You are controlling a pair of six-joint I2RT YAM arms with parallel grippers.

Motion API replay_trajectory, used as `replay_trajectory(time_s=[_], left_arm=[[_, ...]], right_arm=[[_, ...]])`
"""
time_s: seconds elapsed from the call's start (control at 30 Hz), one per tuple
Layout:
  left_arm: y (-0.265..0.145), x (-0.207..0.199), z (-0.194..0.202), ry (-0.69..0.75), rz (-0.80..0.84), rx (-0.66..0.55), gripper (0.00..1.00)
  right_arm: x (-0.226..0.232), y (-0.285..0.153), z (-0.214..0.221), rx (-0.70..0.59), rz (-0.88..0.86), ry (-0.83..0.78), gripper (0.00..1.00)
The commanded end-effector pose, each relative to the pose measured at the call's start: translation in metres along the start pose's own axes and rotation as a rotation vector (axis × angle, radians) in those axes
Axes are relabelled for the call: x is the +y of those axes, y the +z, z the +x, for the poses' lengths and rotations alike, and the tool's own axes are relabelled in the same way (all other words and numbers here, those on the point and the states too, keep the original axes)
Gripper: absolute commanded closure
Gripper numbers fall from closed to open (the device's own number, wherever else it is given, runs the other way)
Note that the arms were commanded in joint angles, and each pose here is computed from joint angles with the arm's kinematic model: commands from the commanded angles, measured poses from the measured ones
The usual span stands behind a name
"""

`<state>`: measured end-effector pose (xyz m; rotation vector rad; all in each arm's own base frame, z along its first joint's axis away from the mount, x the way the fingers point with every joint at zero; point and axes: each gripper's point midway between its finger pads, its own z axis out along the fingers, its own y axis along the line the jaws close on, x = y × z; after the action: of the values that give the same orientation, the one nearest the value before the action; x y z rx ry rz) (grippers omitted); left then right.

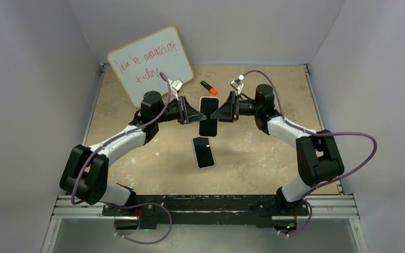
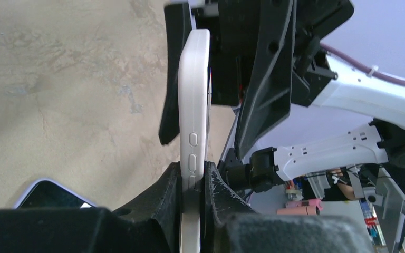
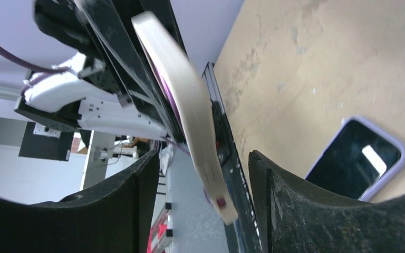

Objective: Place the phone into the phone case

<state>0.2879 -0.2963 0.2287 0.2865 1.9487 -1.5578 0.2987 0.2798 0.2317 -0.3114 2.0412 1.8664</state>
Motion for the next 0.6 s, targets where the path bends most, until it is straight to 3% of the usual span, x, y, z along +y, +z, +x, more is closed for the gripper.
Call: replay_trajectory(time_s=[0.0, 0.13, 0.37, 0.43, 0.5, 0.53, 0.57], left_arm=[[-0.012, -0.025, -0.036, 0.068, 0.032, -0.158, 1.00], [-0.016, -0.027, -0.042, 0.060, 0.033, -0.207, 1.00], [-0.018, -0.020, -0.039, 0.028, 0.030, -0.236, 1.00], [-0.019, -0.017, -0.038, 0.028, 0.014, -0.244, 1.00], [-0.022, -0.009, -0.039, 0.047, -0.034, -0.256, 1.00], [-0.023, -0.003, -0.039, 0.060, -0.073, -0.260, 1.00], [-0.025, 0.003, -0.039, 0.072, -0.117, -0.261, 1.00]], right_arm=[[-0.003, -0.008, 0.030, 0.015, 0.027, -0.033, 0.35], [-0.006, -0.008, 0.049, 0.028, 0.028, -0.025, 0.37], [0.004, 0.001, 0.052, 0.031, -0.014, -0.016, 0.54], [0.004, 0.000, 0.052, 0.024, -0.012, -0.006, 0.69], [0.000, 0.000, 0.053, 0.014, 0.008, 0.017, 0.93], [-0.002, 0.000, 0.053, 0.009, 0.022, 0.034, 1.00], [-0.005, 0.000, 0.053, 0.000, 0.038, 0.054, 1.00]])
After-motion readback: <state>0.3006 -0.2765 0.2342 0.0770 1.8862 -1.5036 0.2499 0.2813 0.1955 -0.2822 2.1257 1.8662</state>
